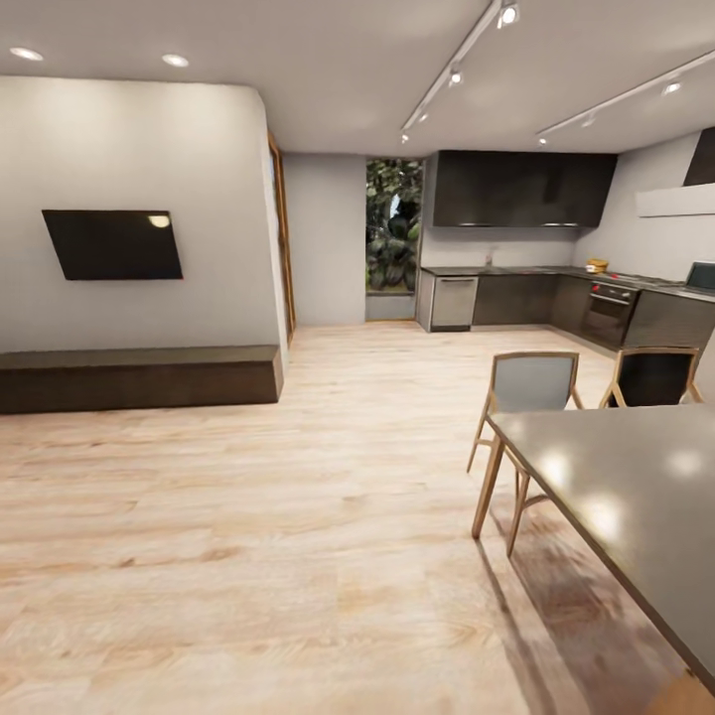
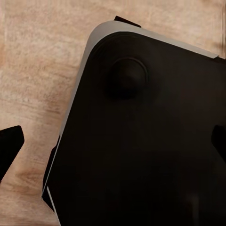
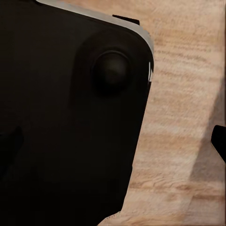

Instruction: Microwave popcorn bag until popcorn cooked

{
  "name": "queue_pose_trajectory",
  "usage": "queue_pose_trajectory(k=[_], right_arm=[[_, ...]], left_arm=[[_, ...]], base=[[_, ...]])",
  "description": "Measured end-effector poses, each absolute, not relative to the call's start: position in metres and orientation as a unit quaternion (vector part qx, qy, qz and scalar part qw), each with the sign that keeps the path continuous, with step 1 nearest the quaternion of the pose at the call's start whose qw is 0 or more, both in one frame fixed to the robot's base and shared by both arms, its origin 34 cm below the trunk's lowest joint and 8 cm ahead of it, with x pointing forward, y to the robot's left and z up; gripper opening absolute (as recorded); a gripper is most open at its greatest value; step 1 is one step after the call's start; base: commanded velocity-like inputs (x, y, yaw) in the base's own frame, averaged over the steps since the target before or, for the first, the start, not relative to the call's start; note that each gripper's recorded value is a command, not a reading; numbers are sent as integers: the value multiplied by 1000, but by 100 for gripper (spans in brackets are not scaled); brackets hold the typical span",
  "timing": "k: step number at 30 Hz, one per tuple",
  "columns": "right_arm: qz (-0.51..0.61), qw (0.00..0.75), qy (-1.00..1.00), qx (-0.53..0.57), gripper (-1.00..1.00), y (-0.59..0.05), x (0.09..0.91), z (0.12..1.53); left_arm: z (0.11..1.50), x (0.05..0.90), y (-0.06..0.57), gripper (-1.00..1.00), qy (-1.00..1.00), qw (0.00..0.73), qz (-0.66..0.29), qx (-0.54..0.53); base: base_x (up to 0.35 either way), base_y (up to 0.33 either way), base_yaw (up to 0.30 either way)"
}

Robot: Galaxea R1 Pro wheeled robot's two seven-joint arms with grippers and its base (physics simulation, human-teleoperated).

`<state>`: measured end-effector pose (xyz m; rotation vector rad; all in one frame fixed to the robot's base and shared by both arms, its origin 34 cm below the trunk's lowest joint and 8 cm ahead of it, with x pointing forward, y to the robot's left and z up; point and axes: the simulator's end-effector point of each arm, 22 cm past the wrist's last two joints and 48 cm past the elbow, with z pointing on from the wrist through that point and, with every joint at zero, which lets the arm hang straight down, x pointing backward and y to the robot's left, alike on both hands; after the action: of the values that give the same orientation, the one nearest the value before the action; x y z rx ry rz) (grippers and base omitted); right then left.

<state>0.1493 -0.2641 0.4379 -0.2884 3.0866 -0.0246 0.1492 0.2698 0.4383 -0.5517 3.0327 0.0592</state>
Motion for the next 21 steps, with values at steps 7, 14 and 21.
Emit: queue_pose_trajectory(k=[7,14,21], right_arm=[[-8,21,995,-93,100,-264,149,438],[-8,21,995,-93,100,-264,149,438],[-9,20,995,-93,100,-264,149,438]], left_arm=[[438,149,270,100,983,29,19,-179],[438,149,275,100,983,29,22,-179],[438,149,277,100,983,29,24,-180]], base=[[328,90,0],[328,135,0],[328,139,0]])
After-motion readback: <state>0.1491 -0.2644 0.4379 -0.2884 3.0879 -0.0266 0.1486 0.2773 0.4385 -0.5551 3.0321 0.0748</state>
